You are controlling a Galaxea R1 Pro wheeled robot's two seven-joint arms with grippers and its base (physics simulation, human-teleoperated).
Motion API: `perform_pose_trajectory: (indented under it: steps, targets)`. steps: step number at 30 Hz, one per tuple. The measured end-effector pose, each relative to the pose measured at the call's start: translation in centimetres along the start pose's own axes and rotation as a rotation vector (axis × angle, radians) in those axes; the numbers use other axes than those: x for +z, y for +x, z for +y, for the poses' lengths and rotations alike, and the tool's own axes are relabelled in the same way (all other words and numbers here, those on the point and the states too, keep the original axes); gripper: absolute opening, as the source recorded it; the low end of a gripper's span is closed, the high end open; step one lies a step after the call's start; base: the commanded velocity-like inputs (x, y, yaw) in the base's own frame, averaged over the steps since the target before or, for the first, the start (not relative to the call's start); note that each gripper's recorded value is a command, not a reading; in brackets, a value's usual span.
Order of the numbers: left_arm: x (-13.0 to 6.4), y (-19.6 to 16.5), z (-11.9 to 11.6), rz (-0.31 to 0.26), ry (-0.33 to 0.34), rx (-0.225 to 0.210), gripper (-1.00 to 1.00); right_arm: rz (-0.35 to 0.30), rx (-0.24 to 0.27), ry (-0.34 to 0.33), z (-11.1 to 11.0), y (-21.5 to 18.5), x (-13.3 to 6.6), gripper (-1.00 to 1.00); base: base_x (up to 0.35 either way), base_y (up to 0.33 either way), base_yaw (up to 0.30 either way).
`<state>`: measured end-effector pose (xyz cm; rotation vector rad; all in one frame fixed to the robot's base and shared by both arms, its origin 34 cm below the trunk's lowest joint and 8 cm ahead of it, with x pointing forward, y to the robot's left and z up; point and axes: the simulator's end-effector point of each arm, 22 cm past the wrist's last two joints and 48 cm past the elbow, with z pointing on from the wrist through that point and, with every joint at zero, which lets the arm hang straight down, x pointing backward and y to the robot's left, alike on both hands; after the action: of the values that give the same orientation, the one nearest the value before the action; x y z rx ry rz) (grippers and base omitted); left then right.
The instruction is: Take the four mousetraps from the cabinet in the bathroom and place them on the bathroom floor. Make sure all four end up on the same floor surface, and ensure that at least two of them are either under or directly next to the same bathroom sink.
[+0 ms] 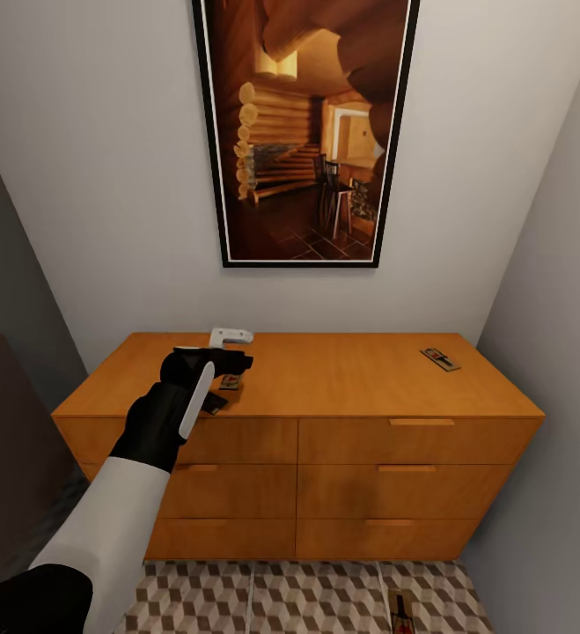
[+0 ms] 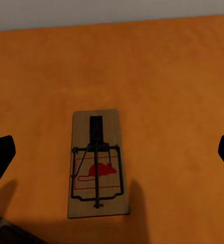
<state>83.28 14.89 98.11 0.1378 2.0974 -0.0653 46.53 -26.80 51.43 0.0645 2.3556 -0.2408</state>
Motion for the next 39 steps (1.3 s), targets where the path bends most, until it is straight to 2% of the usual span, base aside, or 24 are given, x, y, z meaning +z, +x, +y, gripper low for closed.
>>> perform_pose_trajectory:
  steps: [9, 19, 39]
  targets:
    - [0.5, 0.9, 0.0, 0.021, -0.001, 0.001, 1.00, 0.000, 0.000, -0.001, 0.1, 0.0, 0.0, -1.00, 0.000, 0.000, 0.000]
    - [1.0, 0.3, 0.1, -0.025, -0.006, -0.005, 1.00, 0.005, -0.001, 0.001, 0.0, 0.2, 0.0, -1.00, 0.000, 0.000, 0.000]
    - [2.2, 2.1, 0.2, 0.011, -0.006, -0.004, 1.00, 0.019, -0.004, 0.000, 0.1, 0.8, 0.0, -1.00, 0.000, 0.000, 0.000]
